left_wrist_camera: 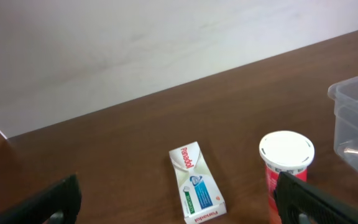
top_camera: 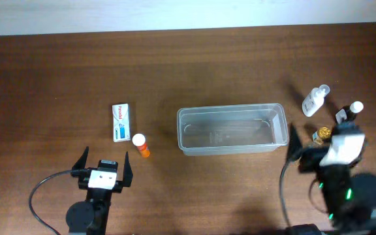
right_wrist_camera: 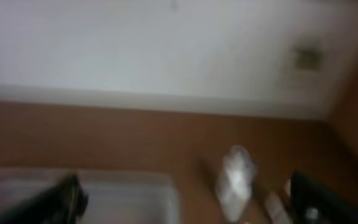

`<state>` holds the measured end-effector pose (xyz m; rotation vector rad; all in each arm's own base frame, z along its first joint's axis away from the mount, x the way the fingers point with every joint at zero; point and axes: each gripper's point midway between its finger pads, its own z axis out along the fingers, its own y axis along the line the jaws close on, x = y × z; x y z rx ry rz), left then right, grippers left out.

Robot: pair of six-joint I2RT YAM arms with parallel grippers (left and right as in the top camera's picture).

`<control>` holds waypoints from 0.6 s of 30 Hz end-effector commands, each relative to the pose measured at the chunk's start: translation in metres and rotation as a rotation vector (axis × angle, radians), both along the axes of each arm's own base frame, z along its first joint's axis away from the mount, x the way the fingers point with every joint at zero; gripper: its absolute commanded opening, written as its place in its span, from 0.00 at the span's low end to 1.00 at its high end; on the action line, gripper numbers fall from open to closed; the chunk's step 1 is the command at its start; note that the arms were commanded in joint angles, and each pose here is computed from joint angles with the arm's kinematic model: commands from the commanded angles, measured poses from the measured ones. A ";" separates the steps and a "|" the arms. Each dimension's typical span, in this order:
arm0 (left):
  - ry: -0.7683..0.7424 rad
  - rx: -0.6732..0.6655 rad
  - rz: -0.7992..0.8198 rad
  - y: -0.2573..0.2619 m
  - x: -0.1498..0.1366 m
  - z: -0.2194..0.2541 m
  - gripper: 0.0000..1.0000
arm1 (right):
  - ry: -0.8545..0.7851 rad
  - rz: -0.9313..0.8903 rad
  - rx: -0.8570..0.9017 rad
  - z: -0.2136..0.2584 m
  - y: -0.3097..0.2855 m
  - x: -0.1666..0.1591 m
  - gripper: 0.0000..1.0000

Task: Pack container
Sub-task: 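Move the right gripper to the white spray bottle and grasp it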

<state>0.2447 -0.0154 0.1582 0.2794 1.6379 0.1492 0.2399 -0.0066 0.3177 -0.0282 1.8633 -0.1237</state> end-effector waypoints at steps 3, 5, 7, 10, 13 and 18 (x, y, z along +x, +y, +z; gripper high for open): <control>-0.005 0.000 -0.006 -0.001 0.000 0.000 0.99 | 0.300 -0.245 -0.095 0.027 -0.057 0.025 0.98; -0.005 0.000 -0.006 -0.001 0.000 0.000 0.99 | 0.390 -0.236 -0.053 0.027 -0.064 0.035 0.98; -0.005 0.000 -0.006 -0.001 0.000 0.000 0.99 | 0.481 -0.222 0.016 0.025 -0.071 0.047 0.98; -0.005 0.000 -0.006 -0.001 0.000 0.000 0.99 | 0.576 -0.232 0.081 0.015 -0.086 0.063 0.98; -0.005 0.000 -0.006 -0.001 0.000 0.000 0.99 | 0.624 -0.220 0.125 0.001 -0.094 0.086 0.98; -0.005 0.000 -0.006 -0.001 0.000 0.000 0.99 | 0.689 -0.157 0.110 -0.035 -0.100 0.125 0.99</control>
